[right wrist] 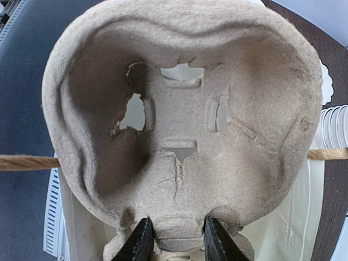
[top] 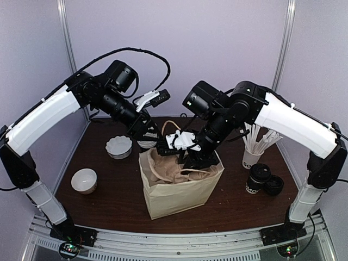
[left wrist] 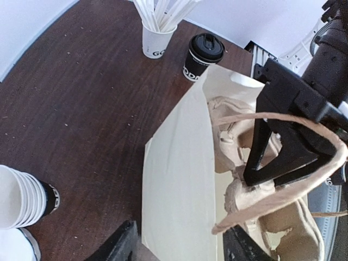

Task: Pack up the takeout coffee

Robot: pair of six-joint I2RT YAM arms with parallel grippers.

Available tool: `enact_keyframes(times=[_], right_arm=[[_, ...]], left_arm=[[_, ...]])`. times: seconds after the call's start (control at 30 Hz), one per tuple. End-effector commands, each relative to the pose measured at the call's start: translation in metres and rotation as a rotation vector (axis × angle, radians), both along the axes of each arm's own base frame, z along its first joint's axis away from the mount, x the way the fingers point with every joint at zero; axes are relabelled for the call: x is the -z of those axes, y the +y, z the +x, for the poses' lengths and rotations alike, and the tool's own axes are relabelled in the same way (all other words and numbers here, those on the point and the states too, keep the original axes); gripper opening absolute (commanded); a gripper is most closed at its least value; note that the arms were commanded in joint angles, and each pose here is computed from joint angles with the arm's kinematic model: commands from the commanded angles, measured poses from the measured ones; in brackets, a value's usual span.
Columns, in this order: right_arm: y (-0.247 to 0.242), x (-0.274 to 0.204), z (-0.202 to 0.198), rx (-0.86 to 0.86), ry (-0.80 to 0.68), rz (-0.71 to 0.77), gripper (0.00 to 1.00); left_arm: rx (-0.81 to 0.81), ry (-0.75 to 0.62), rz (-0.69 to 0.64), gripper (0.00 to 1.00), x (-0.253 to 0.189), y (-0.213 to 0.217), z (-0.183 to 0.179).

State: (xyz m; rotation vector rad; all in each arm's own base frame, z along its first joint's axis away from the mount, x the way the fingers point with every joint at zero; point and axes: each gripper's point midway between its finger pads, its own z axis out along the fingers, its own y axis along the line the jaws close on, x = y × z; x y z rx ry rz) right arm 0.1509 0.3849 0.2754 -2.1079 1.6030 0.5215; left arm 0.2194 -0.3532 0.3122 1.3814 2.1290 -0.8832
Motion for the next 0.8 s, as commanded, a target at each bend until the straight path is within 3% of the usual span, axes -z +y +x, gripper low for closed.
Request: enact_keyframes(times=[0.0,0.3,0.43,0.77], right_arm=[[-0.002,0.005,-0.002,-0.007,-0.028,-0.052,0.33],[0.0,0.022,0.012,0.032,-0.075,-0.146,0.33],[0.002,0.036,0.012,0.027,-0.067,-0.185,0.33],[0.008,0.059,0.022,0.058,-0.071,-0.253,0.33]], left_arm=[[-0.113,-0.149,-0.107,0.6,-0.038,0.01,0.018],[-0.324,-0.321,-0.233,0.71,-0.073,0.053,0.042],[-0.318,-0.359,-0.259,0.77,-0.076,0.061,0.035],[-0.34,-0.377,-0.238,0.78,-0.071,0.071,0.032]])
